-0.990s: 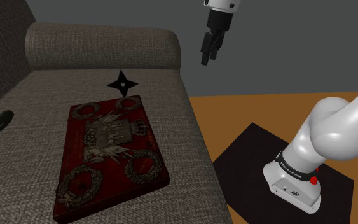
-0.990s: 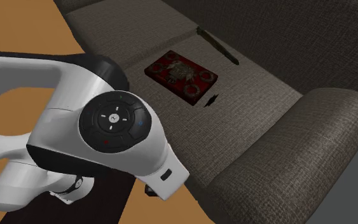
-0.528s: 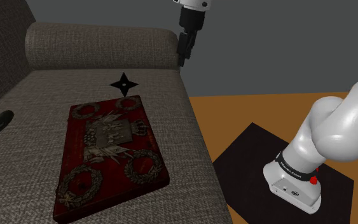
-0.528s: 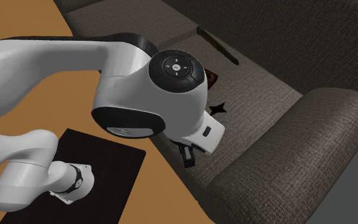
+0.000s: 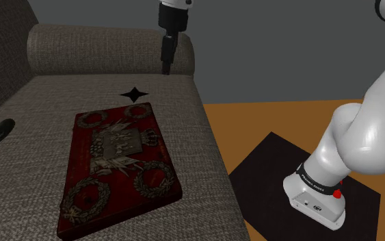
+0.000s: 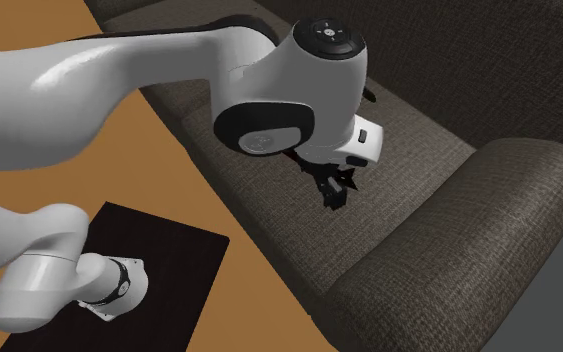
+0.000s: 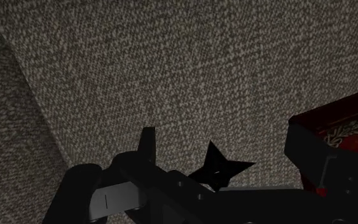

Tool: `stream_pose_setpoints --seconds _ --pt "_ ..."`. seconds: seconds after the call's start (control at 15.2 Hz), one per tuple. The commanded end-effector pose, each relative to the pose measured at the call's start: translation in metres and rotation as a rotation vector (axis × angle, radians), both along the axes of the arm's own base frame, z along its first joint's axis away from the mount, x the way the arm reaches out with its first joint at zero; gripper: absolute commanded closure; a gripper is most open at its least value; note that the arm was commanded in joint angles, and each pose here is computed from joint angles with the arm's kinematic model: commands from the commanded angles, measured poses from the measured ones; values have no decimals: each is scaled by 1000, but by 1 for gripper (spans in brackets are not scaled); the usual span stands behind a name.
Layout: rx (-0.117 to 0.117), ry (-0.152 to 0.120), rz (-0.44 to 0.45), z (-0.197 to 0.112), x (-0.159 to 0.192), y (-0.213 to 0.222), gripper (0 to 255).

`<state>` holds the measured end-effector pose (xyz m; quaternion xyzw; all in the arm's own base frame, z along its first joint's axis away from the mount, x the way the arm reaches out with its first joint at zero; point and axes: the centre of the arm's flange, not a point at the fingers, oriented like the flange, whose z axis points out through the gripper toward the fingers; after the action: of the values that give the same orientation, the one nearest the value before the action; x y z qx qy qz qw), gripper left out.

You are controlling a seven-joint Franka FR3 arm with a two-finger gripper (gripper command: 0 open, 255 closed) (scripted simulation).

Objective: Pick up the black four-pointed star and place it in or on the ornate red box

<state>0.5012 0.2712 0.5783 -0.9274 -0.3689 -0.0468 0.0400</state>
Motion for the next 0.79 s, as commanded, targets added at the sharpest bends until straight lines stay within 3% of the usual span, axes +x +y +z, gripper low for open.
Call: stream_pose_setpoints --seconds 0.0,0.4,0.73 --pt "-3 -16 65 2 2 25 0" --pt "-12 -62 256 6 1 103 0" --pt "-12 -65 268 -15 2 111 0"
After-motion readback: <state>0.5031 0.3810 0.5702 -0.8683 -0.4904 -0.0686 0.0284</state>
